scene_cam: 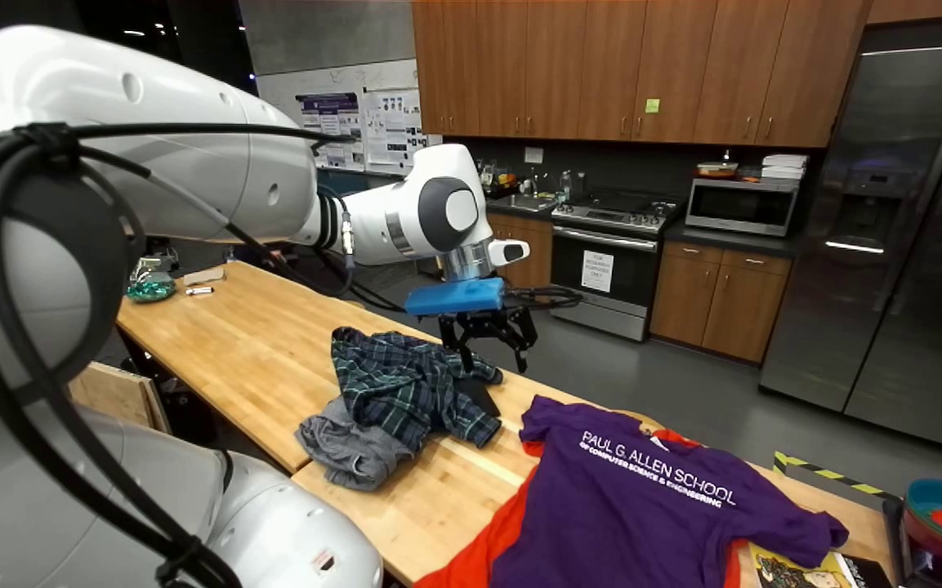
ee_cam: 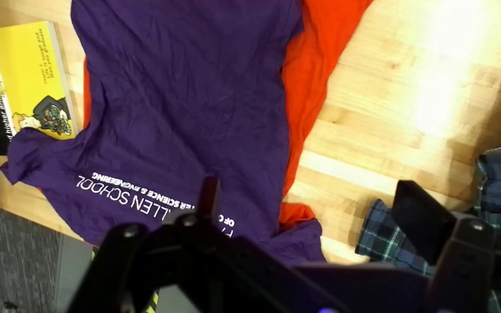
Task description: Pick up the purple t-shirt
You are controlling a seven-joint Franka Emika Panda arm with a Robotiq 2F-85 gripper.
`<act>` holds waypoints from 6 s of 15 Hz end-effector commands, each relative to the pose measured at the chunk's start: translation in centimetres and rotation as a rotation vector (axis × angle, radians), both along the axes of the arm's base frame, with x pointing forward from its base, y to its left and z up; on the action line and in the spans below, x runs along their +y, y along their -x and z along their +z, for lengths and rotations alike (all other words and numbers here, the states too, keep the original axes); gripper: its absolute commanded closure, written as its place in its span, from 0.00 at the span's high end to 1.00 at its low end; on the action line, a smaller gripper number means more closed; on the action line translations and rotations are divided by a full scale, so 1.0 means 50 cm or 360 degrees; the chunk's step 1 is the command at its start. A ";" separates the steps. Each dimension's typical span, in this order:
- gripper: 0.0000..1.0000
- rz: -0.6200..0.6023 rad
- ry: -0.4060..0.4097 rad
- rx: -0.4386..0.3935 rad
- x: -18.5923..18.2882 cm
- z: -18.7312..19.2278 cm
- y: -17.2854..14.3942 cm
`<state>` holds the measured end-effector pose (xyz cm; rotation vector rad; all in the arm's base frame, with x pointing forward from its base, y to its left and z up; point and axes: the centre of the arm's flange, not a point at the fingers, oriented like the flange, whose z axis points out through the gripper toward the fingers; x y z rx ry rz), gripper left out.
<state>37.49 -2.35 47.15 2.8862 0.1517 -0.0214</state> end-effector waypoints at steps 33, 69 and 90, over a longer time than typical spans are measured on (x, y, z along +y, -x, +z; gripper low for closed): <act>1.00 -0.0431 -0.1247 0.0552 0.021 -0.186 -0.370; 1.00 -0.1600 -0.0958 0.0323 -0.035 -0.092 -0.324; 1.00 -0.1712 -0.0695 0.0147 -0.261 -0.303 0.004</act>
